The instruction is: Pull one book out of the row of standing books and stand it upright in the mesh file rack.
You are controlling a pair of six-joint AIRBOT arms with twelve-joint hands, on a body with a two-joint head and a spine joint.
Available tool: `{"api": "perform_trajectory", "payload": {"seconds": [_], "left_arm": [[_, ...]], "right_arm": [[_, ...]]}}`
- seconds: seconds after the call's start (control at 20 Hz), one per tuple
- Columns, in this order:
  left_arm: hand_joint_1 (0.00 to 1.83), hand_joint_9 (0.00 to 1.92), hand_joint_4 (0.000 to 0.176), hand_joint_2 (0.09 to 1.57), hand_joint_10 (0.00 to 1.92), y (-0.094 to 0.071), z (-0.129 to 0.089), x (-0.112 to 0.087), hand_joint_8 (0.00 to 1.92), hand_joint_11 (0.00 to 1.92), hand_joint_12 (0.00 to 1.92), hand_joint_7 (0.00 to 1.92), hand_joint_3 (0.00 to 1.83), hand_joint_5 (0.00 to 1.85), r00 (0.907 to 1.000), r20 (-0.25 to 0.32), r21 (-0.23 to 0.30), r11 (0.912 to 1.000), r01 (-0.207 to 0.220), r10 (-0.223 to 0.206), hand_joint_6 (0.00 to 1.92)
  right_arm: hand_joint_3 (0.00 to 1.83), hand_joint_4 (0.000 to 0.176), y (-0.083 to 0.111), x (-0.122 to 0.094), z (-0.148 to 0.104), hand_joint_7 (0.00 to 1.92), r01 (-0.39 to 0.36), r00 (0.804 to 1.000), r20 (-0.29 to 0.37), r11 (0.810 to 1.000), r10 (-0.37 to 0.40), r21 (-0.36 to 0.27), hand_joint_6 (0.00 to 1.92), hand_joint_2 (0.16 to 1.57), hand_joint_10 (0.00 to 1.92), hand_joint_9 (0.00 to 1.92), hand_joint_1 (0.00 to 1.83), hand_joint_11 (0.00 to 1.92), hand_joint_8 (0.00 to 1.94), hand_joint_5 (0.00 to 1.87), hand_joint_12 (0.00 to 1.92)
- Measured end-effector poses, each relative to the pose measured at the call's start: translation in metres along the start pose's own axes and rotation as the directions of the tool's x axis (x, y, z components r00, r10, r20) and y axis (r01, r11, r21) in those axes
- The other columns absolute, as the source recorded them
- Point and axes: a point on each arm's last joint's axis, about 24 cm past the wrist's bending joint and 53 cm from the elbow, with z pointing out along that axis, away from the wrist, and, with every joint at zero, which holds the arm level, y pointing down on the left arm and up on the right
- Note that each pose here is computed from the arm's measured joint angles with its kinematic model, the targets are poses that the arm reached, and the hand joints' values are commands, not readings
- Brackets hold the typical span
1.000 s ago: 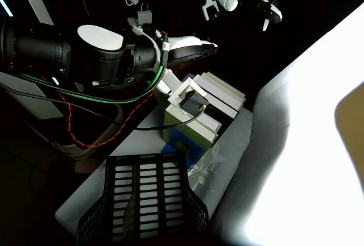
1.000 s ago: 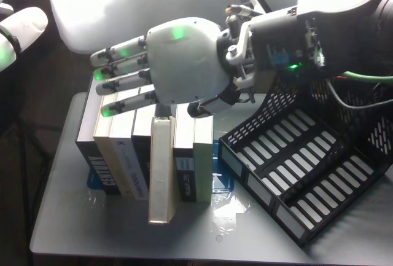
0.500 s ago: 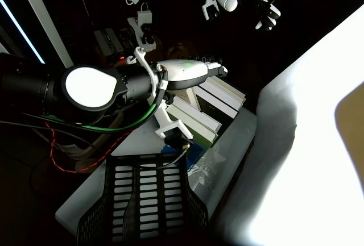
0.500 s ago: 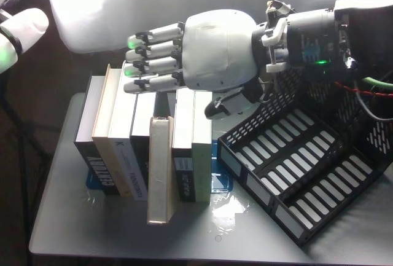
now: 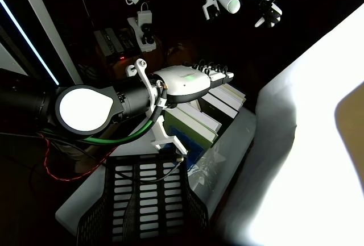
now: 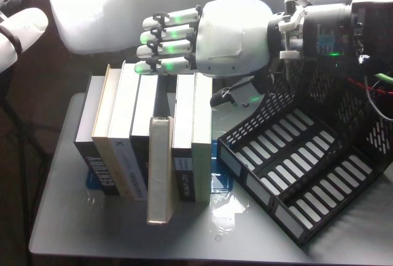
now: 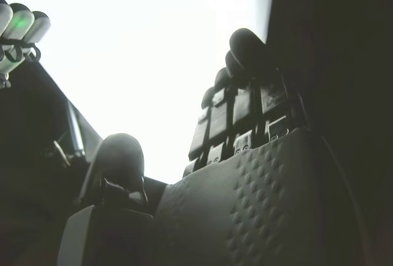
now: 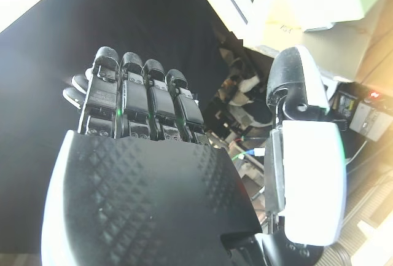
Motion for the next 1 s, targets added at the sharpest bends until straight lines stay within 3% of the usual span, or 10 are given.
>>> {"api": "perform_trajectory", "payload": {"seconds": [0.1, 0.15, 0.25, 0.3, 0.5, 0.6, 0.65, 0.75, 0.9, 1.0], "left_arm": [[0.0, 0.0, 0.0, 1.34, 0.04, 0.001, 0.0, -0.001, 0.0, 0.0, 1.15, 0.01, 0.0, 0.01, 1.0, 0.006, -0.003, 1.0, 0.002, -0.002, 0.0], [0.0, 0.0, 0.006, 1.33, 0.0, 0.001, 0.0, -0.002, 0.0, 0.0, 0.53, 0.0, 0.0, 0.0, 0.9999, 0.011, -0.005, 1.0, 0.005, -0.005, 0.0], [0.0, 0.0, 0.005, 1.33, 0.0, 0.001, 0.0, -0.001, 0.0, 0.0, 0.26, 0.0, 0.0, 0.0, 1.0, 0.006, -0.003, 1.0, 0.003, -0.002, 0.0], [0.0, 0.0, 0.026, 1.31, 0.0, 0.0, 0.0, 0.0, 0.0, 0.0, 0.01, 0.0, 0.0, 0.0, 1.0, 0.002, -0.001, 1.0, 0.002, -0.002, 0.0], [0.0, 0.0, 0.061, 1.33, 0.0, -0.002, 0.0, 0.003, 0.0, 0.0, 0.0, 0.0, 0.01, 0.0, 1.0, -0.003, 0.004, 1.0, 0.007, -0.007, 0.0], [0.0, 0.0, 0.061, 1.33, 0.0, -0.003, 0.001, 0.003, 0.0, 0.01, 0.0, 0.0, 0.01, 0.0, 1.0, -0.003, 0.009, 0.9999, 0.008, -0.008, 0.0], [0.0, 0.0, 0.059, 1.34, 0.0, -0.004, 0.001, 0.003, 0.0, 0.02, 0.01, 0.0, 0.01, 0.01, 1.0, -0.003, 0.012, 0.9999, 0.008, -0.008, 0.0], [0.0, 0.0, 0.047, 1.34, 0.0, -0.004, 0.001, 0.003, 0.0, 0.04, 0.02, 0.0, 0.01, 0.01, 1.0, -0.003, 0.011, 0.9999, 0.009, -0.009, 0.0], [0.02, 0.0, 0.049, 1.35, 0.0, -0.004, 0.001, 0.003, 0.0, 0.01, 0.14, 0.0, 0.0, 0.02, 1.0, -0.004, 0.01, 0.9999, 0.008, -0.008, 0.0], [0.0, 0.0, 0.046, 1.35, 0.0, -0.003, 0.001, 0.008, 0.0, 0.0, 0.27, 0.0, 0.0, 0.03, 0.9997, -0.024, 0.008, 1.0, 0.003, -0.003, 0.0]], "right_arm": [[0.0, 0.0, 0.005, 0.003, -0.004, 0.0, 0.032, 0.999, -0.017, 0.999, -0.032, -0.021, 0.0, 1.08, 0.0, 0.0, 0.71, 0.0, 0.0, 0.0, 0.0], [0.0, 0.0, 0.007, 0.004, -0.008, 0.0, 0.051, 0.998, -0.026, 0.998, -0.052, -0.029, 0.0, 1.06, 0.0, 0.0, 0.73, 0.0, 0.0, 0.0, 0.0], [0.0, 0.0, 0.007, 0.003, -0.016, 0.0, 0.083, 0.996, -0.034, 0.996, -0.084, -0.046, 0.0, 1.08, 0.0, 0.0, 0.78, 0.0, 0.0, 0.0, 0.0], [0.01, 0.044, 0.007, 0.0, -0.02, 0.0, 0.077, 0.997, -0.023, 0.996, -0.078, -0.048, 0.02, 1.11, 0.0, 0.01, 0.74, 0.05, 0.0, 0.05, 0.03], [0.0, 0.116, 0.001, -0.014, -0.024, 0.11, 0.025, 0.999, 0.025, 0.999, -0.024, -0.033, 0.14, 1.08, 0.01, 0.02, 0.92, 0.0, 0.04, 0.31, 0.0], [0.02, 0.058, 0.0, -0.025, -0.026, 0.22, -0.023, 0.997, 0.071, 0.999, 0.025, -0.033, 0.29, 1.14, 0.01, 0.05, 0.68, 0.0, 0.01, 0.45, 0.0], [0.02, 0.081, -0.003, -0.029, -0.029, 0.18, -0.037, 0.996, 0.084, 0.999, 0.039, -0.027, 0.28, 1.15, 0.0, 0.02, 0.54, 0.0, 0.01, 0.45, 0.0], [0.0, 0.0, -0.013, -0.032, -0.037, 0.12, -0.05, 0.994, 0.095, 0.999, 0.05, -0.001, 0.07, 1.04, 0.04, 0.1, 0.78, 0.0, 0.01, 0.04, 0.0], [0.01, 0.0, -0.018, -0.027, -0.042, 0.01, -0.029, 0.997, 0.072, 0.999, 0.028, 0.016, 0.0, 1.13, 0.01, 0.03, 0.76, 0.01, 0.0, 0.0, 0.0], [0.0, 0.0, -0.009, -0.011, -0.04, 0.0, 0.124, 0.992, -0.035, 0.992, -0.124, -0.006, 0.0, 1.08, 0.0, 0.0, 0.78, 0.04, 0.0, 0.0, 0.02]]}}
